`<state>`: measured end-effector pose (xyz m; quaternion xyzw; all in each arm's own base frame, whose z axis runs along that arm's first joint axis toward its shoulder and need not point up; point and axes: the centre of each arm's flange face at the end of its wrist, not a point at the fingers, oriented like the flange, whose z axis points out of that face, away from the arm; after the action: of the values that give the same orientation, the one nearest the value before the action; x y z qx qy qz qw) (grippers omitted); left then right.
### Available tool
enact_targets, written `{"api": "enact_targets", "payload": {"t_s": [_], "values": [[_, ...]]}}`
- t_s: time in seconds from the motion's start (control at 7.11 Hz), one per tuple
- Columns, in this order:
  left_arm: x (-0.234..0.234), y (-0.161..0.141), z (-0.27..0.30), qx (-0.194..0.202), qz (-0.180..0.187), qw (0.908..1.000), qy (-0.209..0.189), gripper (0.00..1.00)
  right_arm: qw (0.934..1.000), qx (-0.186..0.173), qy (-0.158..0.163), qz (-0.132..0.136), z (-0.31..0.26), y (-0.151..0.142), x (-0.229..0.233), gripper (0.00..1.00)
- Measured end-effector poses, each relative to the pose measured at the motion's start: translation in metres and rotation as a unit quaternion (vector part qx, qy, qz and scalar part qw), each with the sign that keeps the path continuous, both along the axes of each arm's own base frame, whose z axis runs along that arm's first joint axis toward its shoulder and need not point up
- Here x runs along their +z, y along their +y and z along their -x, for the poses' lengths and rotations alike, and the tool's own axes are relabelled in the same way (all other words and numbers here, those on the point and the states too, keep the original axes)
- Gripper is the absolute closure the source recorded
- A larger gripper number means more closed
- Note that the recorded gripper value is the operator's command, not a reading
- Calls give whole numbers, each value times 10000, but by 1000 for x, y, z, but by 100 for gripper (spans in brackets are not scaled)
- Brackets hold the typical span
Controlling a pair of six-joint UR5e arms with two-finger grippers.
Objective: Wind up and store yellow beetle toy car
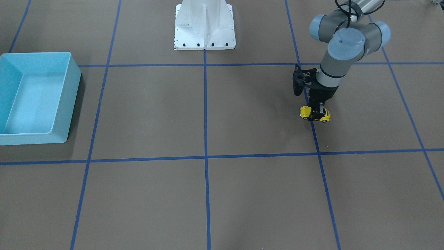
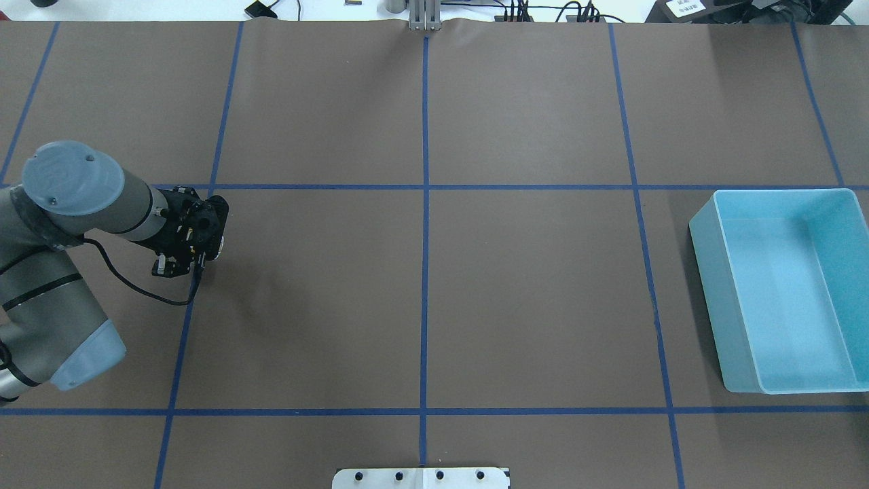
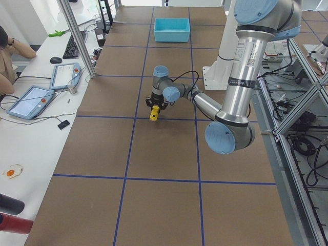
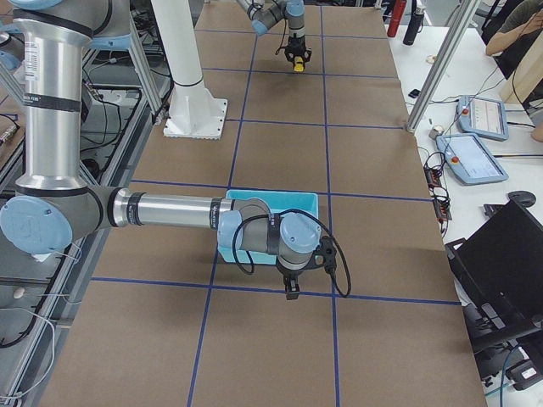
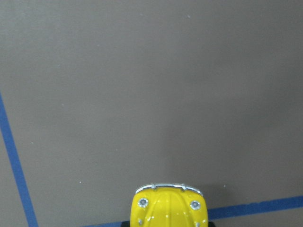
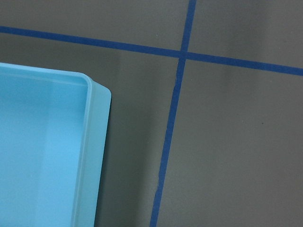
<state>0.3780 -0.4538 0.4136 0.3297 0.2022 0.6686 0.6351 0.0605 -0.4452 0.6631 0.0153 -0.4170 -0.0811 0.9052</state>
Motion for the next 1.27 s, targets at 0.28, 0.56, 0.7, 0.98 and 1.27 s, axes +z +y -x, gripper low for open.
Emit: {"api": "enact_targets", "payload": {"t_s": [0.28, 0.56, 0.7, 0.98, 1.27], "values": [[1, 1, -5, -136, 126, 9995, 241, 46, 10000, 2, 0, 4, 0, 0, 0, 0], [7, 1, -11, -60, 71, 9994, 320, 46, 10000, -1, 0, 8, 0, 1, 1, 0], [7, 3, -13, 11, 79, 9992, 404, 46, 10000, 0, 0, 7, 0, 1, 1, 0], [7, 5, -17, 135, 142, 9983, 552, 46, 10000, 0, 0, 0, 0, 0, 0, 0], [13, 3, -20, 140, 202, 9982, 549, 46, 10000, 1, 0, 4, 0, 0, 0, 0]]}}
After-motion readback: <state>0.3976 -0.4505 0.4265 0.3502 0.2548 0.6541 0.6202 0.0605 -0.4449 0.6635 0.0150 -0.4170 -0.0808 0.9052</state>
